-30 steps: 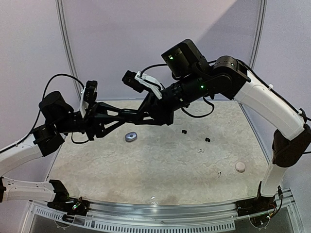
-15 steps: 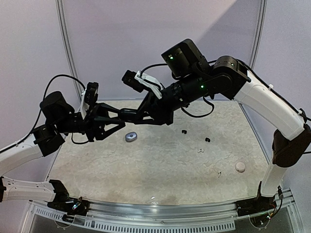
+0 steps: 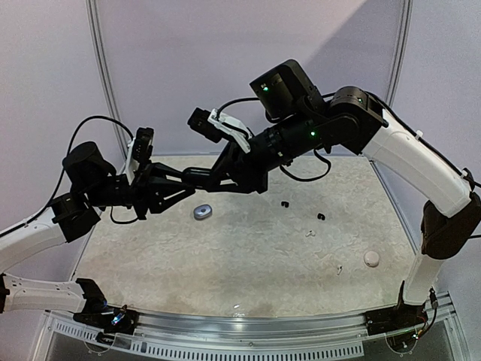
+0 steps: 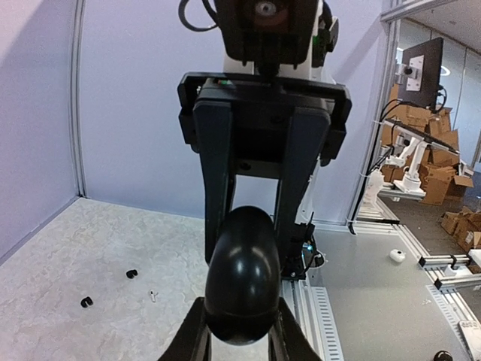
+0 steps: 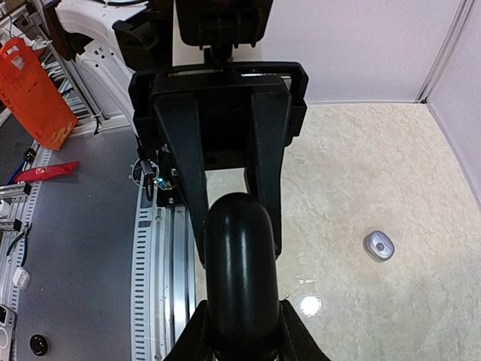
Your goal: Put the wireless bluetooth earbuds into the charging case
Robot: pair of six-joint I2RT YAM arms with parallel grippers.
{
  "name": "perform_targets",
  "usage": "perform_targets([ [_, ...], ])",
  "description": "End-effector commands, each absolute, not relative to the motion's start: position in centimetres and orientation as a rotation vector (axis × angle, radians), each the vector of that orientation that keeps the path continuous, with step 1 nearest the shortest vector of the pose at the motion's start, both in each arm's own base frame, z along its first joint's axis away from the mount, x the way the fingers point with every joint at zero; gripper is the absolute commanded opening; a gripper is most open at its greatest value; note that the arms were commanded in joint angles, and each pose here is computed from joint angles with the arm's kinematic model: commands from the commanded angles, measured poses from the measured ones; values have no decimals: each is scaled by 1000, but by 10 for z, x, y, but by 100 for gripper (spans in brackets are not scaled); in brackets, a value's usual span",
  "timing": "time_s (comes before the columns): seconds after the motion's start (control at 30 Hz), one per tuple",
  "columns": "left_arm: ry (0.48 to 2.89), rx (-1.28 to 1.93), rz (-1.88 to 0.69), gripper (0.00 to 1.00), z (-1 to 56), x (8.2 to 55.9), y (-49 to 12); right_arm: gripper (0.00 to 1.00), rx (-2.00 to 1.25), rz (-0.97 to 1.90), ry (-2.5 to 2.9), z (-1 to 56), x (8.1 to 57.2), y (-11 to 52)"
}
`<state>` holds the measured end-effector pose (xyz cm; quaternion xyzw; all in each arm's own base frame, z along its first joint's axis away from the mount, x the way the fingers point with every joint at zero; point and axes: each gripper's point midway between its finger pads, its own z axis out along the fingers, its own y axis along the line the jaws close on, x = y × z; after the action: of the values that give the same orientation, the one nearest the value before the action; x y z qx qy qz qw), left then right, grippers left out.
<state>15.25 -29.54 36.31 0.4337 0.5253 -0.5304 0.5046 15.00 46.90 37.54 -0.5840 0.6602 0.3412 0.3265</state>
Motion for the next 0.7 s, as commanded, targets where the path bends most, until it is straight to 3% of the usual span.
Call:
perform_targets([
  [0.0,1243,1053,-1281,0,369,147,-296,4,-1511,901,1706,382,150,473],
  [0.03,1243,1049,-1278,0,369,148,-296,11,-1503,893,1712,381,152,474],
  [0.1,1239,1051,-1267,0,368,149,-296,35,-1477,873,1718,381,157,474],
  [0.17,1213,1078,-1242,0,367,147,-296,45,-1438,858,1724,382,164,476],
  [0.67,1132,1268,-1084,0,347,138,-295,46,-1282,812,1744,395,191,473],
])
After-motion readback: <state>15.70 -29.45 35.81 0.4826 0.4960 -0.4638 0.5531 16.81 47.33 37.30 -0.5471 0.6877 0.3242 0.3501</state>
